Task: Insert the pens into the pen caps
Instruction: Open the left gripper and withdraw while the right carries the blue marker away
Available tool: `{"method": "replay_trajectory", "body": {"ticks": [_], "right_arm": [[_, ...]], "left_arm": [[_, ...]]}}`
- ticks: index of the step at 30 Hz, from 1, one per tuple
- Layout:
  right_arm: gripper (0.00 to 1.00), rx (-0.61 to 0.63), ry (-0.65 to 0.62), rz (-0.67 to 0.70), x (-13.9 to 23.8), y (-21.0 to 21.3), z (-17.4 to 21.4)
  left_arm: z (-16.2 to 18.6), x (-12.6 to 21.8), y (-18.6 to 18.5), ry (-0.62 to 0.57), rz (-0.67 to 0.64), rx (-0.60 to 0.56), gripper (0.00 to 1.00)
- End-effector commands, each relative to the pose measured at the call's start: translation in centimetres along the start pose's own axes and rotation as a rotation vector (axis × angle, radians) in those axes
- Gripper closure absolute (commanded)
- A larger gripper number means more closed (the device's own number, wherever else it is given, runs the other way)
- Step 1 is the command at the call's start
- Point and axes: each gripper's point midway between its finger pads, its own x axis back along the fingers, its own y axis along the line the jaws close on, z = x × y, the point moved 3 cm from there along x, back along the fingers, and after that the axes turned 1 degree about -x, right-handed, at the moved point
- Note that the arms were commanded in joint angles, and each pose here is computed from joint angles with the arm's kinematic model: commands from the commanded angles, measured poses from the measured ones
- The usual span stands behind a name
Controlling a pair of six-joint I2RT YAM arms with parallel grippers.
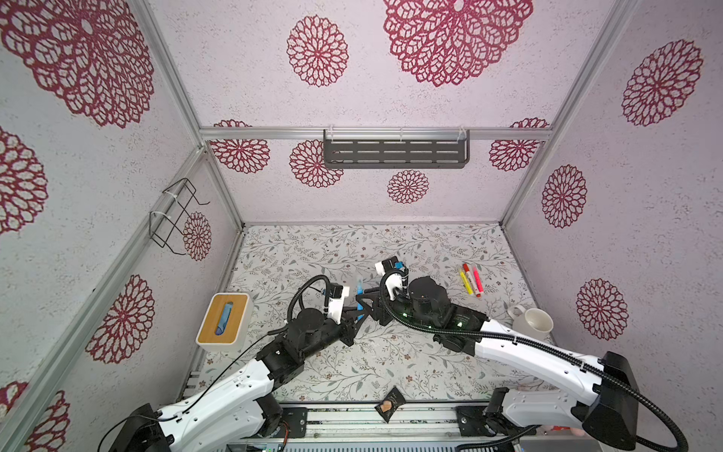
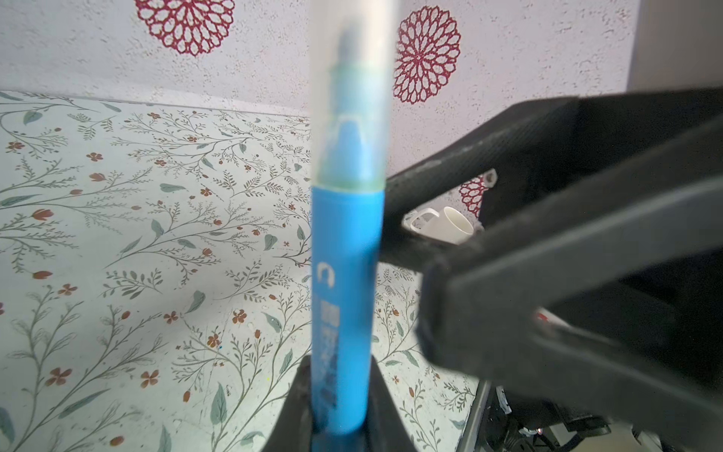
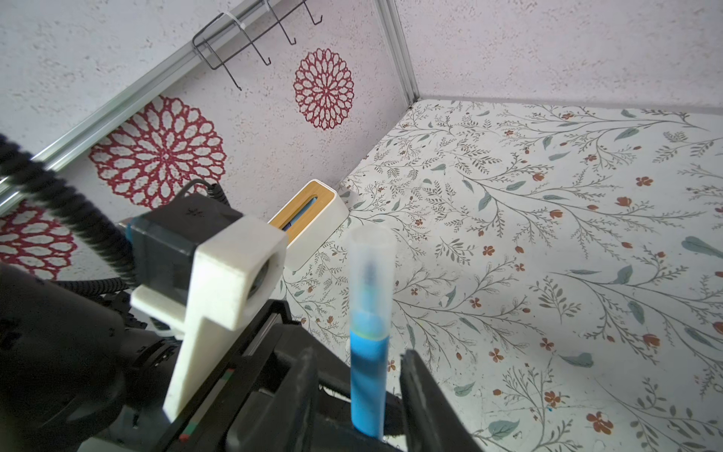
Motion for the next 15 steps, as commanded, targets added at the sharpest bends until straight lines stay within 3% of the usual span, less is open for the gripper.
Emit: {"method": "replay_trajectory", "body": {"ticks": [1, 9, 15], "right_arm": [[0.64, 0.002, -0.025, -0.033, -0.26, 0.48, -0.86], [0.72, -0.020, -0.007, -0.044, -1.05, 0.29, -0.28], [0.89, -0.030, -0.005, -0.017, -1.10, -0.21, -0.08]], "left_arm": [[-1.48, 0.08, -1.18, -0.049, 0.044, -0.024, 1.00], [-1.36, 0.02, -1.35, -0.045, 0.054, -0.025, 1.00], [-1.42, 0.02, -1.30, -0.045, 0.048, -0.020, 1.00]]}}
